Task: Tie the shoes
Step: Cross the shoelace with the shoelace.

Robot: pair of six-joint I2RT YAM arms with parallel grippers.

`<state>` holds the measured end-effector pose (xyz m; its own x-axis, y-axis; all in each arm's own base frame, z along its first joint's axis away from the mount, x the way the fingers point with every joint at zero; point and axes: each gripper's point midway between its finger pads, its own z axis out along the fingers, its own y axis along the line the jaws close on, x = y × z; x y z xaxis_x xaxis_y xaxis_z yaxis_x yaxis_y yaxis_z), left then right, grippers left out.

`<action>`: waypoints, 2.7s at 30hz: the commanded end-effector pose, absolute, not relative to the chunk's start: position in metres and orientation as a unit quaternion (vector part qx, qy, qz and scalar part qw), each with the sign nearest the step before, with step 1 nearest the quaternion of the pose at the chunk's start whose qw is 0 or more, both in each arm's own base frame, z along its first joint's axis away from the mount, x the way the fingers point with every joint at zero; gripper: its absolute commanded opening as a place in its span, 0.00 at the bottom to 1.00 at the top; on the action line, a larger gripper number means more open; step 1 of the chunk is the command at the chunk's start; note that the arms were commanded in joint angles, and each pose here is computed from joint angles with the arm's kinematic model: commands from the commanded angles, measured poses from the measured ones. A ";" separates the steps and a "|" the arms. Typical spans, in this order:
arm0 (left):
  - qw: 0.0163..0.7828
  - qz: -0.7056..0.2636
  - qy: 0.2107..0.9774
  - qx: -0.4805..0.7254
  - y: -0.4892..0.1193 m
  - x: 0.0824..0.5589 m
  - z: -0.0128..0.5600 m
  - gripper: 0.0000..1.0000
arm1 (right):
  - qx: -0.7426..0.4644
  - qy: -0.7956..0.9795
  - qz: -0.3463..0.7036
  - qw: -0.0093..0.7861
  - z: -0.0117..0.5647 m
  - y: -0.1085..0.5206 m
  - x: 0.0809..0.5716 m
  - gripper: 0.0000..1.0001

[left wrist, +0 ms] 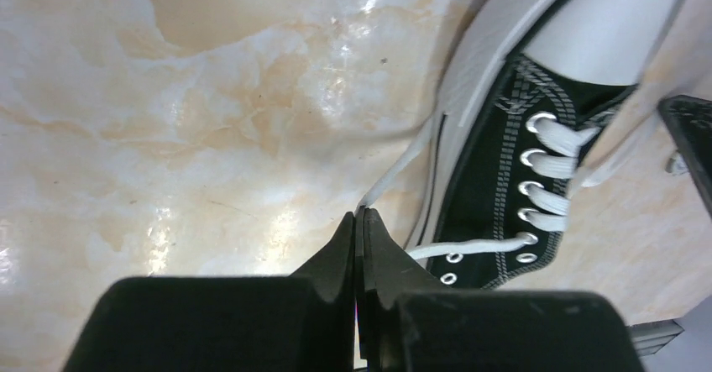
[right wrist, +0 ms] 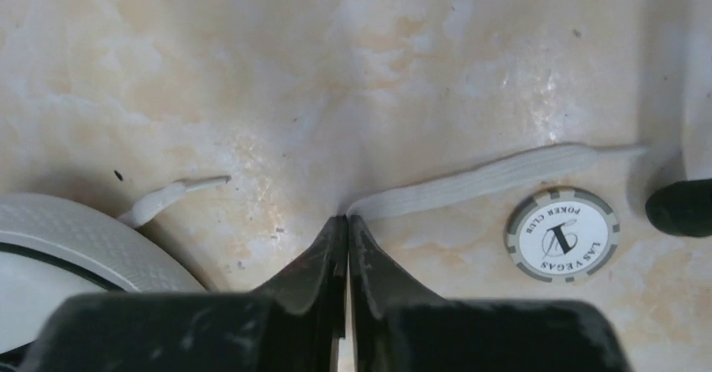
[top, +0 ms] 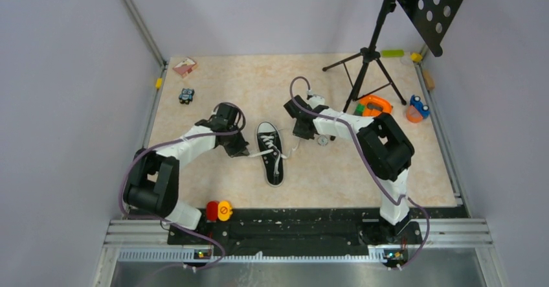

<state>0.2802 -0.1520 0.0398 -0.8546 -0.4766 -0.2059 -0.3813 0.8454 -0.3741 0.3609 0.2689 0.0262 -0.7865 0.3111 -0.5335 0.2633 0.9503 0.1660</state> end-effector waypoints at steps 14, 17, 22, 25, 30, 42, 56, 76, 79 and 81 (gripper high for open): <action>0.309 -0.188 0.922 -0.140 -0.155 0.337 0.175 0.00 | 0.136 0.897 0.168 0.386 0.150 0.267 0.352 0.00; 0.288 -0.180 0.930 -0.141 -0.155 0.332 0.163 0.00 | 0.126 0.894 0.180 0.391 0.162 0.266 0.342 0.00; 0.203 -0.154 0.956 -0.148 -0.150 0.300 0.106 0.54 | 0.107 0.906 0.171 0.373 0.144 0.261 0.315 0.00; 0.163 -0.164 0.962 -0.147 -0.156 0.284 0.078 0.76 | 0.102 0.913 0.172 0.355 0.131 0.260 0.303 0.00; 0.156 -0.166 0.962 -0.152 -0.159 0.278 0.058 0.70 | 0.099 0.918 0.163 0.347 0.121 0.254 0.296 0.00; 0.153 -0.134 0.967 -0.154 -0.163 0.290 0.032 0.54 | 0.088 0.920 0.177 0.340 0.125 0.256 0.289 0.00; 0.255 -0.127 0.944 -0.166 -0.162 0.312 0.089 0.00 | 0.097 0.912 0.199 0.346 0.138 0.247 0.276 0.00; 0.301 -0.059 0.944 -0.120 -0.153 0.283 0.110 0.22 | 0.106 0.907 0.212 0.348 0.137 0.237 0.263 0.00; 0.281 -0.060 0.945 -0.159 -0.139 0.280 0.103 0.68 | 0.106 0.908 0.210 0.348 0.135 0.236 0.262 0.00; 0.255 -0.076 0.948 -0.173 -0.139 0.276 0.089 0.74 | 0.105 0.909 0.210 0.345 0.133 0.236 0.261 0.00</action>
